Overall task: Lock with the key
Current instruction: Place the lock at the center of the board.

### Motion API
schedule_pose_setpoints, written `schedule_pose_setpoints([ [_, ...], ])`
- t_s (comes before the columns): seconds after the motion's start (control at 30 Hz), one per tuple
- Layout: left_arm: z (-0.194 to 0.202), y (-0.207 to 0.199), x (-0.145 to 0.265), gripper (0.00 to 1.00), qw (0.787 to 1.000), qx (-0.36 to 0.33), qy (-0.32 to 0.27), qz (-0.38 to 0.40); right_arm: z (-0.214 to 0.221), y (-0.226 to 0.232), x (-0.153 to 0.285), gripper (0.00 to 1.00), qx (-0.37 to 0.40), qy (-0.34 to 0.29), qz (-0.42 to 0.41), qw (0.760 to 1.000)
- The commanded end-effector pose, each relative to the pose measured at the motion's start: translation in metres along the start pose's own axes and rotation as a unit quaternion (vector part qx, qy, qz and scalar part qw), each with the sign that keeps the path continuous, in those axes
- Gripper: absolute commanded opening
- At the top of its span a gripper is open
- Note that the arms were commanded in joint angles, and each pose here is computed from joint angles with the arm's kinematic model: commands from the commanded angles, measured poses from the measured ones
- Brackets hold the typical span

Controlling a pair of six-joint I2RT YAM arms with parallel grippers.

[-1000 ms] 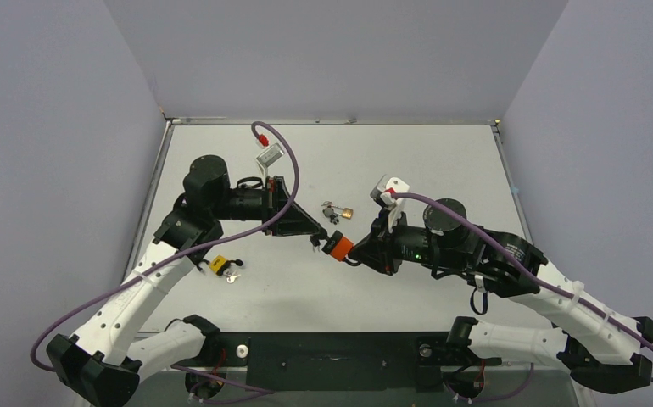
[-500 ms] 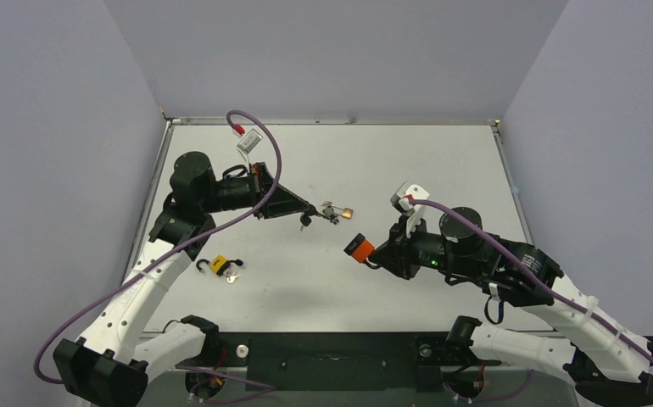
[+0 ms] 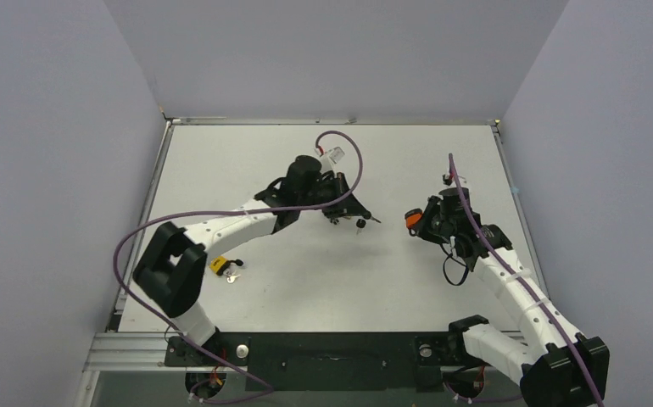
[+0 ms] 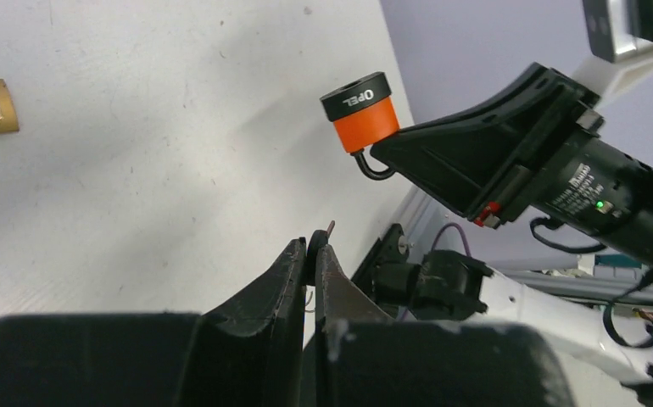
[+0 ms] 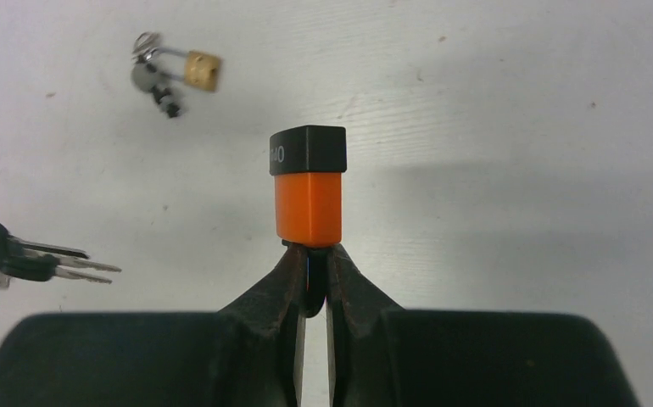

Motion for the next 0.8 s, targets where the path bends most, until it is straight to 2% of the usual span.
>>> schedule_pose_setpoints([
  [0.0, -0.027, -0.019, -0.063, 0.0, 0.998, -0.011, -0.062, 0.022, -0.022, -0.006, -0.024, 0.0, -0.086, -0.078, -0.017, 0.993],
  [0.2, -0.007, -0.01, -0.149, 0.0, 0.999, 0.016, -0.023, 0.044, -0.03, -0.047, -0.055, 0.0, -0.134, -0.075, 0.041, 0.987],
  [0.33, 0.003, 0.006, -0.189, 0.0, 0.998, 0.038, -0.01, 0.042, -0.033, -0.065, -0.071, 0.0, -0.147, -0.065, 0.074, 0.984],
  [0.57, 0.014, 0.031, -0.233, 0.0, 0.996, 0.082, 0.003, 0.034, -0.028, -0.078, -0.099, 0.0, -0.158, -0.035, 0.098, 0.982],
  [0.77, 0.017, 0.043, -0.247, 0.0, 0.995, 0.097, 0.002, 0.01, -0.021, -0.085, -0.116, 0.0, -0.176, -0.021, 0.115, 0.977],
])
Point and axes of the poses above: each gripper's point midway between its finger pads, its own x axis back along the fingers, its own y axis along the line the jaws close on, z = x × y, the point moved 10 cm from there along x, back along the fingers, and after that the axes turned 8 degrees about -x, right-handed, at the moved point
